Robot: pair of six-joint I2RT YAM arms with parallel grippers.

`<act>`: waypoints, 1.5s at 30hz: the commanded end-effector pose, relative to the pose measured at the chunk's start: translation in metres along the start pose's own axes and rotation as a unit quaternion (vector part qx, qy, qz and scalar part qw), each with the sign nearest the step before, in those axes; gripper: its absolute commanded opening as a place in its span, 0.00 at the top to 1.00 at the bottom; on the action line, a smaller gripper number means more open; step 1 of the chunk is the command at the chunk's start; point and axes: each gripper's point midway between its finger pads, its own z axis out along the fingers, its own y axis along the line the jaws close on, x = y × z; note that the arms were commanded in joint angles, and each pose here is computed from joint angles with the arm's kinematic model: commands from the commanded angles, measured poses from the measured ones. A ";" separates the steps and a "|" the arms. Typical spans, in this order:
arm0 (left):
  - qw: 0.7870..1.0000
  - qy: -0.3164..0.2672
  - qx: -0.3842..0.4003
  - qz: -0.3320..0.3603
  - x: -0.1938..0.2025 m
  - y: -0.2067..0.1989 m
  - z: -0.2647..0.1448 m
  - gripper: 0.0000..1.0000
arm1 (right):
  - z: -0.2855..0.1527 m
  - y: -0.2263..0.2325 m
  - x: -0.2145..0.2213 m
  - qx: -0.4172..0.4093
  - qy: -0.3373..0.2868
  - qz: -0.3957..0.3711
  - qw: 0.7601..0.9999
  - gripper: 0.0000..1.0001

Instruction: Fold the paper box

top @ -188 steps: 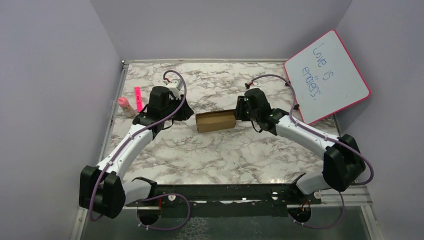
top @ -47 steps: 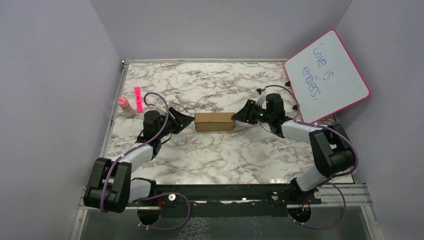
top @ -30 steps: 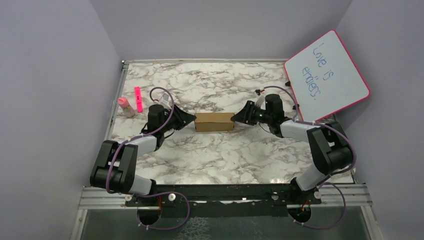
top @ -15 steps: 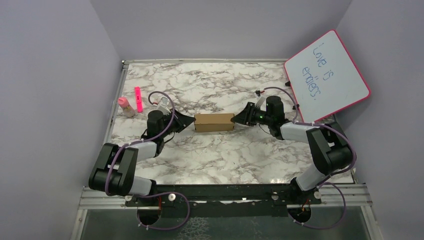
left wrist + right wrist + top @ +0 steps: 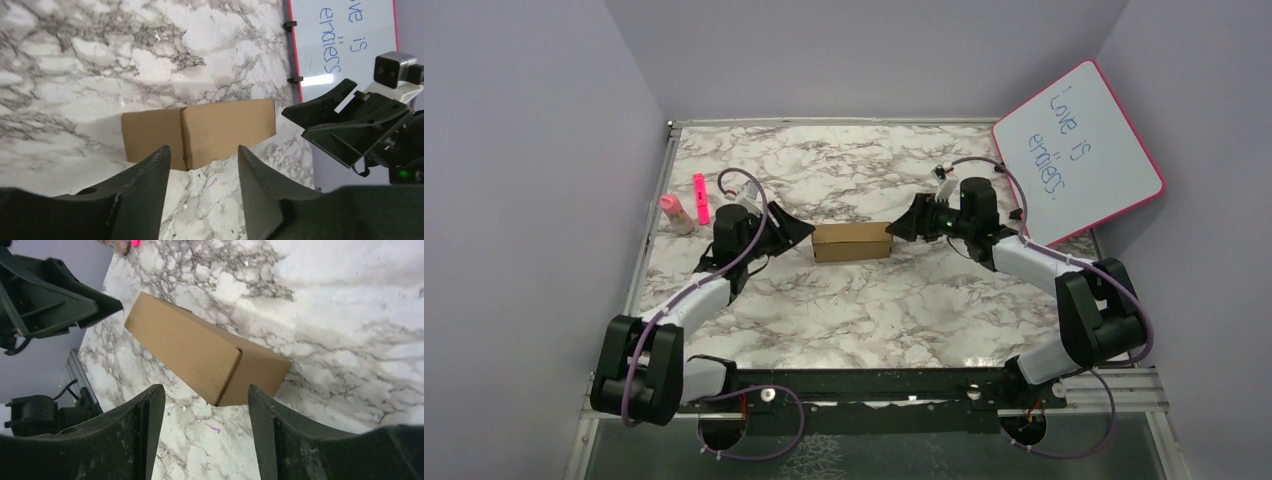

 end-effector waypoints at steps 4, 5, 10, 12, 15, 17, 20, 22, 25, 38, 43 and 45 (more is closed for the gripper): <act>0.986 -0.053 -0.028 0.154 -0.053 -0.039 -0.034 0.34 | -0.010 0.029 -0.032 -0.037 -0.009 -0.111 0.993 0.23; 0.983 -0.060 -0.032 0.171 -0.058 -0.043 -0.039 0.31 | -0.011 0.031 -0.033 -0.042 -0.009 -0.123 0.992 0.21; 0.963 -0.069 -0.045 0.256 -0.075 -0.059 -0.062 0.19 | -0.008 0.047 -0.032 -0.069 0.013 -0.208 0.976 0.12; 0.953 -0.072 -0.053 0.290 -0.081 -0.065 -0.073 0.15 | -0.005 0.054 -0.034 -0.078 0.021 -0.249 0.965 0.11; 0.937 -0.081 -0.087 0.327 -0.086 -0.063 -0.089 0.12 | 0.001 0.063 -0.030 -0.089 0.049 -0.304 0.947 0.11; 0.930 -0.090 -0.105 0.340 -0.086 -0.062 -0.099 0.10 | 0.007 0.067 -0.023 -0.093 0.081 -0.334 0.935 0.11; 0.919 -0.104 -0.115 0.362 -0.080 -0.061 -0.110 0.04 | 0.017 0.069 -0.014 -0.085 0.125 -0.383 0.911 0.11; 0.913 -0.111 -0.118 0.374 -0.075 -0.058 -0.115 0.03 | 0.023 0.069 -0.013 -0.080 0.140 -0.414 0.896 0.10; 0.910 -0.125 -0.108 0.380 -0.072 -0.060 -0.120 0.01 | 0.033 0.071 -0.011 -0.087 0.148 -0.466 0.868 0.10; 0.899 -0.167 -0.121 0.386 -0.076 -0.058 -0.142 0.01 | 0.066 0.045 0.005 -0.077 0.212 -0.583 0.781 0.07; 0.899 -0.165 -0.118 0.389 -0.075 -0.058 -0.143 0.01 | 0.075 0.046 0.004 -0.085 0.216 -0.591 0.773 0.08; 0.898 -0.167 -0.118 0.389 -0.075 -0.058 -0.143 0.01 | 0.080 0.046 0.008 -0.092 0.221 -0.590 0.771 0.08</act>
